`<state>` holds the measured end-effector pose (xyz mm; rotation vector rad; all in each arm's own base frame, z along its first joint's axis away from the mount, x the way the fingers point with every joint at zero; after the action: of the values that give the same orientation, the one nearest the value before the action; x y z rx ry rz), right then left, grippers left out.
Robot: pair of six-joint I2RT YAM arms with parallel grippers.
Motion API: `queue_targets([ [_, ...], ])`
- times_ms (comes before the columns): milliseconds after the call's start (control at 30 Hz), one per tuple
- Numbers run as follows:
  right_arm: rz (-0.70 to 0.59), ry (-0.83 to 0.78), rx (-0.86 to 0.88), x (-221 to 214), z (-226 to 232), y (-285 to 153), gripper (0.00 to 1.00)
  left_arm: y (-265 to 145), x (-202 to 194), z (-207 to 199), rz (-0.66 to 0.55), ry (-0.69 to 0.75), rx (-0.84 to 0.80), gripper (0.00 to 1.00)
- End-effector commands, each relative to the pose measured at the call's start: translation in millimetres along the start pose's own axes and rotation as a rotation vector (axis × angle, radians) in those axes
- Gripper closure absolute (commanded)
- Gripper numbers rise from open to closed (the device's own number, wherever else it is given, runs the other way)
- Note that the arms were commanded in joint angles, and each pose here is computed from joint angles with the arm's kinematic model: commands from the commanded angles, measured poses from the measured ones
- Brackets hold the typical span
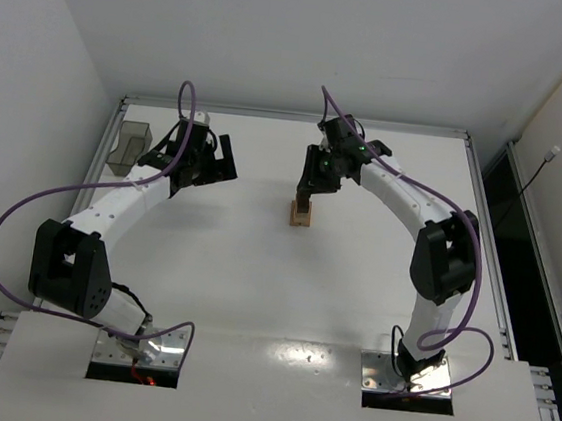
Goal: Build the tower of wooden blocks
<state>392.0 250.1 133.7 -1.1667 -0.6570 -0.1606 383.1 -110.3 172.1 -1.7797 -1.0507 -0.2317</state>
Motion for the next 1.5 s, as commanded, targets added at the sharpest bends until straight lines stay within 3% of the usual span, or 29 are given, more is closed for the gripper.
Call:
queue_targets([
  [0, -0.039, -0.016, 0.013, 12, 5, -2, 1.0, -1, 6, -9, -0.018, 0.003, -0.031, 0.0],
  [900, -0.004, -0.011, 0.016, -3, 2, 12, 0.99, -1, 6, -9, -0.018, 0.003, -0.031, 0.0],
  [1033, -0.004, -0.011, 0.016, -3, 2, 12, 0.84, 1, 3, -9, -0.005, 0.004, -0.032, 0.0],
  [1467, 0.001, -0.01, -0.005, -5, -2, 15, 0.78, 1, 3, -9, -0.005, 0.004, -0.032, 0.0],
])
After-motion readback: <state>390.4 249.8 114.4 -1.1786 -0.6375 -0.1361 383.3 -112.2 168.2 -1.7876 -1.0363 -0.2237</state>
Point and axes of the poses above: each gripper's point midway between its finger pads, its own y axis out along the fingers, its own z axis along the line the jaws close on, x = y × z, the point moved 1 cm from there along -y, back along the fingers, and after that the axes turned 15 degrees about -y, right-handed, at the moved point
